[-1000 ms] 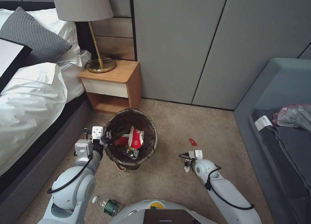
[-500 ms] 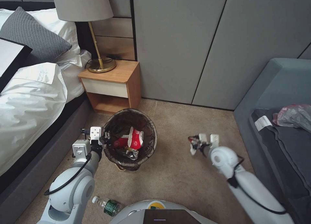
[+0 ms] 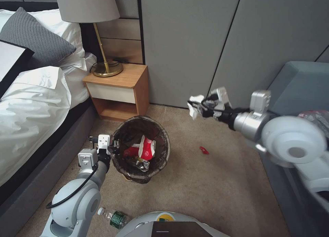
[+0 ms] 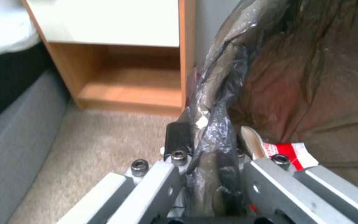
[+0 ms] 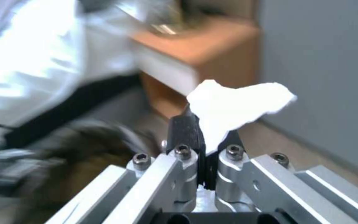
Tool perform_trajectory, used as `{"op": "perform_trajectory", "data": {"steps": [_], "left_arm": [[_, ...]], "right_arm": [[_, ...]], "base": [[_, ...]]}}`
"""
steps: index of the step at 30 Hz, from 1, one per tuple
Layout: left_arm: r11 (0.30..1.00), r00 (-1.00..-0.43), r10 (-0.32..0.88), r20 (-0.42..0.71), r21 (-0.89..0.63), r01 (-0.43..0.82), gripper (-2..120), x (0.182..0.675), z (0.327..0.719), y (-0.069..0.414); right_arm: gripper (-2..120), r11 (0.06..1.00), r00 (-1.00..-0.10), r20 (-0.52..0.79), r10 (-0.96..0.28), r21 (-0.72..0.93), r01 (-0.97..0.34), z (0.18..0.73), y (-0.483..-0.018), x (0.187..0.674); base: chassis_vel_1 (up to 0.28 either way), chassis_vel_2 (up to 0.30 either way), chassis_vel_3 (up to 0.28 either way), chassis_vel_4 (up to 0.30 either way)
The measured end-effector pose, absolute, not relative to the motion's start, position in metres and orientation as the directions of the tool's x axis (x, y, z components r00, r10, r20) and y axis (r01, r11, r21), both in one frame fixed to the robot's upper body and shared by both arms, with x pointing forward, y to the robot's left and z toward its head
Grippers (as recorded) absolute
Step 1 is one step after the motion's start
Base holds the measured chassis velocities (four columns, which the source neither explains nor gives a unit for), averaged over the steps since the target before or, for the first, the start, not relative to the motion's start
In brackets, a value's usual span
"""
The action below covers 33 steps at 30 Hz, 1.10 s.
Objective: Pick up the trash bin, then pick up the garbage from the floor and place it into the trash bin.
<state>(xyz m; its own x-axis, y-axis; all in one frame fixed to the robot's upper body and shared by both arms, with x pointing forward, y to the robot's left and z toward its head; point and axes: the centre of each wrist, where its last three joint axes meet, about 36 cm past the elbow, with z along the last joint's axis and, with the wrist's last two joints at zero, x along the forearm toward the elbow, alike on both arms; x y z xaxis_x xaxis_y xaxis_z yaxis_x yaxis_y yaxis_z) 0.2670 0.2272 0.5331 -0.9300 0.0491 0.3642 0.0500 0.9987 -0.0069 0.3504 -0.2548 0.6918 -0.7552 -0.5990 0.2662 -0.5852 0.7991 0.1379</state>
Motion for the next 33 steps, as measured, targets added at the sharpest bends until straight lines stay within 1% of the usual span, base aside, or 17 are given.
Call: {"op": "perform_trajectory", "data": {"steps": [1, 2, 4, 5, 7, 8, 10, 11, 13, 14, 16, 18, 19, 20, 22, 33], "left_arm": [[0.999, -0.93, 0.049, 0.364, -0.007, 0.05, 0, 0.267, 0.533, 0.227], [0.998, -0.933, 0.057, 0.355, -0.005, 0.059, 0, 0.265, 0.537, 0.227], [0.997, -0.931, 0.068, 0.359, -0.005, 0.071, 0, 0.263, 0.538, 0.227], [0.997, -0.931, 0.068, 0.359, -0.005, 0.071, 0, 0.263, 0.538, 0.227], [0.997, -0.93, 0.073, 0.361, -0.006, 0.076, 0, 0.262, 0.537, 0.226], [0.997, -0.93, 0.073, 0.361, -0.006, 0.076, 0, 0.262, 0.537, 0.226], [0.997, -0.931, 0.076, 0.358, -0.008, 0.079, 0, 0.263, 0.538, 0.226], [0.997, -0.931, 0.076, 0.358, -0.008, 0.079, 0, 0.263, 0.538, 0.226], [0.997, -0.935, 0.075, 0.348, -0.011, 0.076, 0, 0.264, 0.539, 0.225], [0.997, -0.935, 0.075, 0.348, -0.011, 0.076, 0, 0.264, 0.539, 0.225], [0.997, -0.937, 0.074, 0.341, -0.014, 0.074, 0, 0.266, 0.539, 0.225], [0.997, -0.937, 0.073, 0.341, -0.014, 0.072, 0, 0.267, 0.539, 0.225], [0.998, -0.937, 0.069, 0.341, -0.015, 0.068, 0, 0.268, 0.538, 0.225], [0.998, -0.937, 0.069, 0.341, -0.015, 0.068, 0, 0.268, 0.538, 0.225], [0.998, -0.938, 0.064, 0.341, -0.015, 0.062, 0, 0.27, 0.537, 0.226], [0.998, -0.94, 0.066, 0.336, -0.017, 0.064, 0, 0.271, 0.537, 0.225]], "right_arm": [[0, 0.799, -0.755, 0.266, -0.599, 0.138, -0.585, 0.692, -0.255, 0.35], [0, 0.754, -0.72, 0.235, -0.653, 0.112, -0.647, 0.712, -0.25, 0.345], [0, 0.663, -0.638, 0.204, -0.743, 0.092, -0.743, 0.737, -0.242, 0.341], [0, 0.663, -0.638, 0.204, -0.743, 0.092, -0.743, 0.737, -0.242, 0.341], [0, 0.599, -0.573, 0.214, -0.791, 0.086, -0.796, 0.74, -0.234, 0.344], [0, 0.599, -0.573, 0.214, -0.791, 0.086, -0.796, 0.74, -0.234, 0.344], [0, 0.534, -0.501, 0.247, -0.829, 0.086, -0.841, 0.74, -0.221, 0.352], [0, 0.534, -0.501, 0.247, -0.829, 0.086, -0.841, 0.74, -0.221, 0.352], [0, 0.484, -0.443, 0.286, -0.849, 0.086, -0.871, 0.737, -0.202, 0.36], [0, 0.484, -0.443, 0.286, -0.849, 0.086, -0.871, 0.737, -0.202, 0.36], [0, 0.447, -0.388, 0.345, -0.855, 0.109, -0.888, 0.723, -0.177, 0.371], [0, 0.441, -0.378, 0.354, -0.855, 0.114, -0.89, 0.721, -0.171, 0.373], [0, 0.424, -0.352, 0.374, -0.858, 0.127, -0.897, 0.714, -0.157, 0.374], [0, 0.424, -0.352, 0.374, -0.858, 0.127, -0.897, 0.714, -0.157, 0.374], [0, 0.407, -0.324, 0.396, -0.859, 0.146, -0.902, 0.703, -0.146, 0.374], [0, 0.433, -0.311, 0.481, -0.82, 0.166, -0.886, 0.651, -0.131, 0.384]], "base": [[0.0, 0.0, 0.0, 0.0], [0.0, 0.0, 0.0, 0.0], [0.0, 0.0, 0.0, 0.0], [0.0, 0.0, 0.0, 0.0], [0.0, 0.0, 0.0, 0.0], [0.0, 0.0, 0.0, 0.0], [0.0, 0.0, 0.0, 0.0], [0.0, 0.0, 0.0, 0.0], [0.0, 0.0, 0.0, 0.0], [0.0, 0.0, 0.0, 0.0], [0.0, 0.0, 0.0, 0.0], [0.0, 0.0, 0.0, 0.0], [0.0, 0.0, 0.0, 0.0], [0.0, 0.0, 0.0, 0.0], [0.0, 0.0, 0.0, 0.0], [0.0, 0.0, 0.0, 0.0]]}}
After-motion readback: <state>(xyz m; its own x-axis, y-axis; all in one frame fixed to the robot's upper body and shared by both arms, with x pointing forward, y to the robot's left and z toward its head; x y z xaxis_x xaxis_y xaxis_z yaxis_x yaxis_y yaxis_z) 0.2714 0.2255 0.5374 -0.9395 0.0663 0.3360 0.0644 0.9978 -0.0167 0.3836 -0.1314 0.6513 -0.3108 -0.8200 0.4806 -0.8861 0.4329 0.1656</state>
